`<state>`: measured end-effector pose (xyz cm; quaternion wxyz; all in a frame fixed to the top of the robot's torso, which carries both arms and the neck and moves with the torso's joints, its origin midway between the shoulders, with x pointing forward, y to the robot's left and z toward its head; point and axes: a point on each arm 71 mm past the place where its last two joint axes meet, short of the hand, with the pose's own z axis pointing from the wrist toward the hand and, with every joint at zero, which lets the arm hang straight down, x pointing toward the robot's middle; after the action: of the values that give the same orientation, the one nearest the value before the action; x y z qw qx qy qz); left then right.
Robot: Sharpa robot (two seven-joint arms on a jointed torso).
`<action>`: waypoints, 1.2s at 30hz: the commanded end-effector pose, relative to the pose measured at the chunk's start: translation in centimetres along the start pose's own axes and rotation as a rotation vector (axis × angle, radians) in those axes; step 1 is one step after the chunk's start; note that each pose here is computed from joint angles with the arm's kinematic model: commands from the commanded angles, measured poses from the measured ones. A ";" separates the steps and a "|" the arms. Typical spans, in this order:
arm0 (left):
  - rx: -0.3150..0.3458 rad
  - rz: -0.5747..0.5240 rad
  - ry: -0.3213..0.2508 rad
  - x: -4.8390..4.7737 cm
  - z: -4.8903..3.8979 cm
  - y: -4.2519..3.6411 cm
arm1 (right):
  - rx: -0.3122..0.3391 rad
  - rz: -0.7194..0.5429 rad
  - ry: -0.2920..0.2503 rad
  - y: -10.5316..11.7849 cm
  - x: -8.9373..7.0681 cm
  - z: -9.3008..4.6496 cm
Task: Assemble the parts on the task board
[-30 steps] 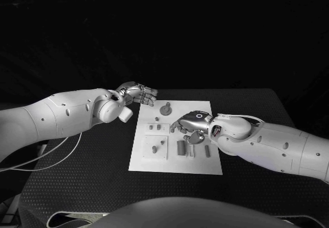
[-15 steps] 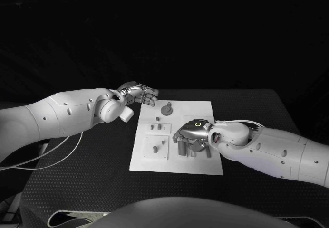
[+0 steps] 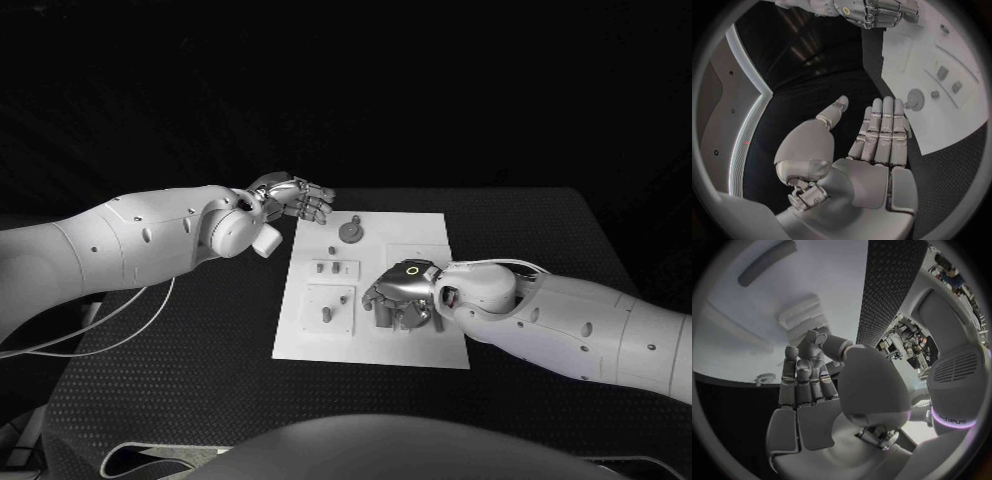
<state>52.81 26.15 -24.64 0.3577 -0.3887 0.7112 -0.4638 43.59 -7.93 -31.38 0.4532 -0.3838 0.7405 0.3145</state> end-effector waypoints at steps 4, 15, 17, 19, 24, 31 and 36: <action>0.005 -0.001 0.020 0.26 0.03 -0.14 | 0.006 -0.025 0.055 -0.4 0.9 0.0; 0.003 -0.001 0.026 0.38 0.07 -0.15 | 0.014 -0.039 0.057 -0.8 1.2 0.2; 0.004 -0.001 0.027 0.41 0.08 -0.15 | 0.024 -0.043 0.057 -1.1 1.4 0.2; 0.003 -0.001 0.028 0.43 0.09 -0.15 | 0.032 -0.043 0.065 -1.4 1.7 0.2; -0.004 0.000 0.023 0.19 -0.02 -0.06 | 0.047 -0.043 0.082 -1.8 2.0 0.2; -0.003 0.001 0.030 0.30 0.00 -0.09 | 0.058 -0.061 0.094 -2.0 2.1 0.2; -0.004 0.002 0.030 0.26 -0.02 -0.08 | 0.064 -0.067 0.096 -2.1 2.2 0.2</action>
<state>52.74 26.14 -24.70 0.3520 -0.3881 0.7157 -0.4619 44.41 -7.82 -31.88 0.4534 -0.4025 0.7260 0.3247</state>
